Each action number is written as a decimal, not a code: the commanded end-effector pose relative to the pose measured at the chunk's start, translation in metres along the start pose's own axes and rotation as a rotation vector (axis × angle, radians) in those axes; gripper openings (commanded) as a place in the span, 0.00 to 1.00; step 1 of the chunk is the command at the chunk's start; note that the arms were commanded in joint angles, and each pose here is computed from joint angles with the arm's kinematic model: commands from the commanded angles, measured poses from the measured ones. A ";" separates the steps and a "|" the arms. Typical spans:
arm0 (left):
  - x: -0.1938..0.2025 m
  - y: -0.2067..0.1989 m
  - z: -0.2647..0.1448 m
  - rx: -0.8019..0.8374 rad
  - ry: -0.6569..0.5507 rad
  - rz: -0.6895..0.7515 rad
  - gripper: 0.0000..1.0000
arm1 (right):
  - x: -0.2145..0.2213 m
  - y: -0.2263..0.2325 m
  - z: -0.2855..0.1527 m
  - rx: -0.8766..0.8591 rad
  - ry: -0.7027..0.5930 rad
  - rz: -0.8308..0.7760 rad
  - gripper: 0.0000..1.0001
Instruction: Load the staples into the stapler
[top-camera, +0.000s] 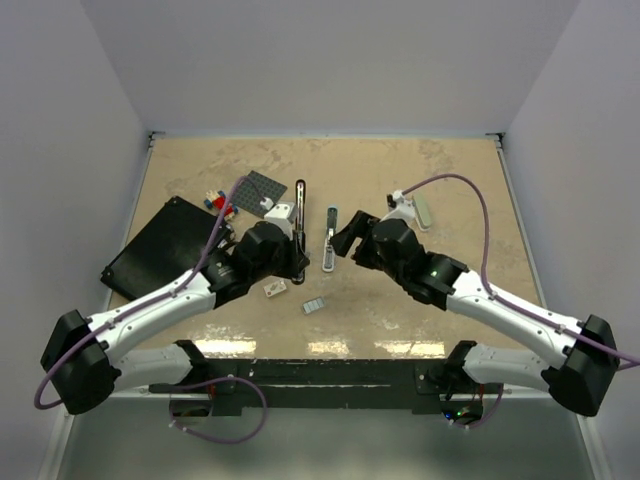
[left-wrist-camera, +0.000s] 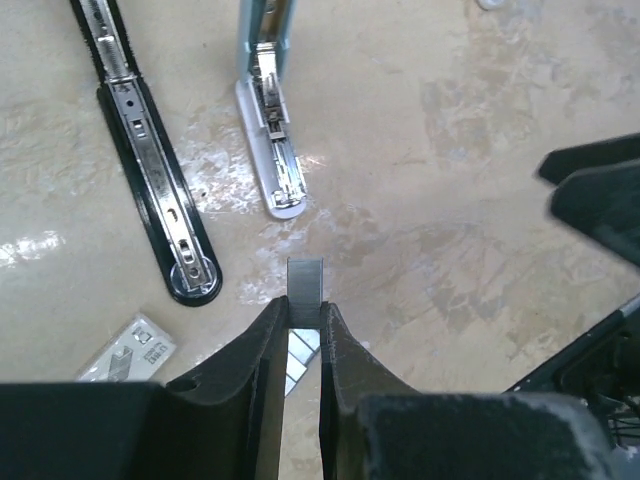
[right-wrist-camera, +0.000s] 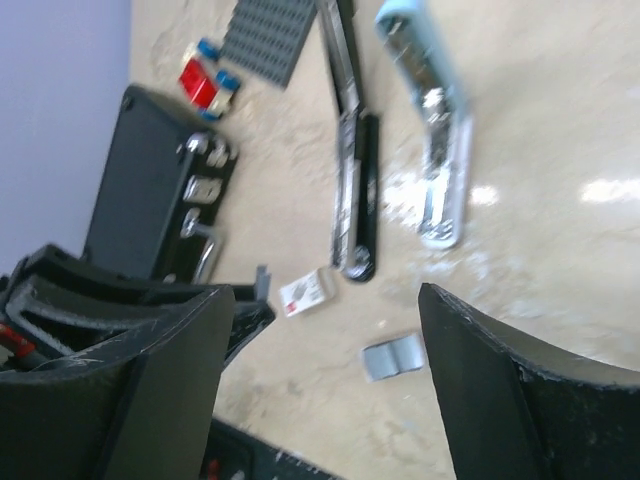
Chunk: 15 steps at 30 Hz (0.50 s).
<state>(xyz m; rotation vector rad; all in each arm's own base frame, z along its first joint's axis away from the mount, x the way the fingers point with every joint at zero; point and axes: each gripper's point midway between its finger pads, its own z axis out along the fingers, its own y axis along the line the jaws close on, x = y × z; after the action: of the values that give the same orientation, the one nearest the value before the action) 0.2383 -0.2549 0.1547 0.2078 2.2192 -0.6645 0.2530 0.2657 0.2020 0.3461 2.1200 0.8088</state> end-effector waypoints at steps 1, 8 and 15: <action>0.011 0.025 -0.003 -0.160 0.125 0.048 0.14 | -0.042 -0.044 -0.012 0.199 -0.074 -0.170 0.83; 0.020 0.032 0.011 -0.268 0.291 0.004 0.15 | -0.062 -0.097 -0.005 0.314 -0.015 -0.367 0.85; 0.016 0.032 0.029 -0.294 0.394 -0.055 0.15 | -0.067 -0.100 -0.002 0.283 0.003 -0.492 0.86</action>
<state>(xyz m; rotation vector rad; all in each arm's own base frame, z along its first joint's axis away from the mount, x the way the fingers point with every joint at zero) 0.2525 -0.2384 0.1012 0.1753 2.6254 -0.2989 0.2929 0.1576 0.1727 0.1119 2.2135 0.2615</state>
